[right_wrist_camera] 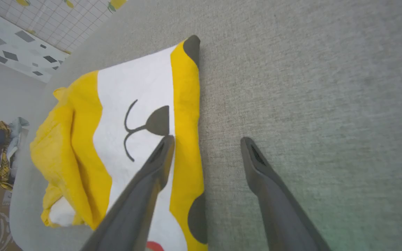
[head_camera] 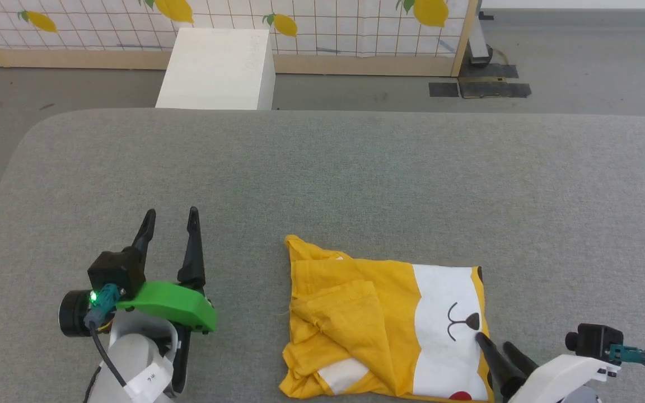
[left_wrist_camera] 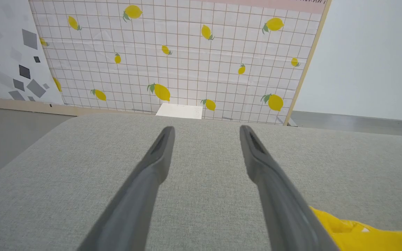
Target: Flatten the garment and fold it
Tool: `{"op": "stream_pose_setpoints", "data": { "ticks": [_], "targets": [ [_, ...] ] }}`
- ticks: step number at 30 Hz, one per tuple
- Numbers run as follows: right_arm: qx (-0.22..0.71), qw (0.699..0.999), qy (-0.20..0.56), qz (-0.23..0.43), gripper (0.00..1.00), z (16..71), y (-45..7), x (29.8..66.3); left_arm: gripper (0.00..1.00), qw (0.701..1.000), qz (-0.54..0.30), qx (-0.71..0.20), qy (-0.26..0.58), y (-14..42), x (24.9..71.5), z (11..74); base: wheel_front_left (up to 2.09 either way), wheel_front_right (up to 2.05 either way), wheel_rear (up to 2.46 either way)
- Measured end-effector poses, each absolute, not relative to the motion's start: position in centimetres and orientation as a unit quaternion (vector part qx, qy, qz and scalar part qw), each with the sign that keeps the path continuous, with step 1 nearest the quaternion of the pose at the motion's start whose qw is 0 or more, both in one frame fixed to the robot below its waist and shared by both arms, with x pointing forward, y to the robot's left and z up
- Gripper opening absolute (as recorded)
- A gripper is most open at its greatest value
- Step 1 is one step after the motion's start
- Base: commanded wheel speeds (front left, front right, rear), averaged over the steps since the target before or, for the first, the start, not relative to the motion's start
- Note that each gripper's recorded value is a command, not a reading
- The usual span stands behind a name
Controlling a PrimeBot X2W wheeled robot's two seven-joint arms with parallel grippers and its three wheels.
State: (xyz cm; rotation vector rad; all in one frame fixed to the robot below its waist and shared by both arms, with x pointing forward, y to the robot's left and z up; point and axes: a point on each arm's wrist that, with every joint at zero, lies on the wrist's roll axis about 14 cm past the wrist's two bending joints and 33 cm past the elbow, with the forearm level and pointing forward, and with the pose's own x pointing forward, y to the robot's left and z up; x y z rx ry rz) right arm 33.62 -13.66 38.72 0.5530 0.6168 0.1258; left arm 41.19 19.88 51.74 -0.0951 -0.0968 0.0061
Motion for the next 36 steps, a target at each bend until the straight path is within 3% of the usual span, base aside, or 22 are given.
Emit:
{"op": "stream_pose_setpoints", "data": {
  "ticks": [8, 9, 10, 11, 12, 13, 18, 25, 30, 36],
  "targets": [
    [0.311, 0.885, 0.335, 0.084, 1.0, 37.6, -11.3, 34.8, 1.0, 0.998, 0.008, -0.05, -0.043, 20.1, 41.0, 51.3, 0.0, 0.0, 0.0],
    [0.308, 0.884, 0.34, 0.089, 0.84, 37.5, -11.0, 35.0, 1.0, 0.998, 0.009, -0.05, -0.041, 20.1, 41.0, 51.2, 0.0, 0.0, 0.0],
    [0.302, 0.883, 0.346, 0.094, 0.5, 37.4, -10.7, 35.1, 1.0, 0.998, 0.009, -0.05, -0.04, 20.1, 41.0, 51.1, 0.0, 0.0, 0.0],
    [0.295, 0.882, 0.352, 0.1, 0.43, 37.3, -10.5, 35.2, 1.0, 0.998, 0.01, -0.05, -0.039, 20.1, 41.0, 51.0, 0.0, 0.0, 0.0],
    [0.288, 0.883, 0.356, 0.103, 0.16, 37.3, -10.4, 35.3, 1.0, 0.998, 0.01, -0.051, -0.038, 20.1, 41.0, 51.0, 0.0, 0.0, 0.0],
    [0.279, 0.884, 0.36, 0.105, 0.0, 37.2, -10.3, 35.4, 1.0, 0.998, 0.011, -0.051, -0.037, 20.2, 41.0, 50.9, 0.0, 0.0, 0.0],
    [0.214, 0.9, 0.362, 0.119, 0.0, 37.6, -10.4, 35.9, 1.0, 0.998, 0.012, -0.052, -0.035, 20.2, 41.1, 50.7, 0.0, 0.0, 0.0],
    [-0.068, 0.947, 0.274, 0.154, 0.0, 44.9, -11.2, 40.6, 1.0, 0.998, 0.003, -0.056, -0.041, 19.4, 42.1, 51.0, 0.0, 0.0, 0.0],
    [-0.232, 0.939, 0.216, 0.133, 0.0, 49.7, -14.9, 43.4, 1.0, 0.997, -0.015, -0.06, -0.047, 18.0, 43.5, 51.1, 0.0, 0.0, 0.0],
    [-0.311, 0.926, 0.207, 0.06, 0.0, 52.6, -22.0, 45.2, 1.0, 0.996, -0.05, -0.064, -0.048, 15.2, 45.6, 50.8, 0.0, 0.0, 0.0]
  ]
}}
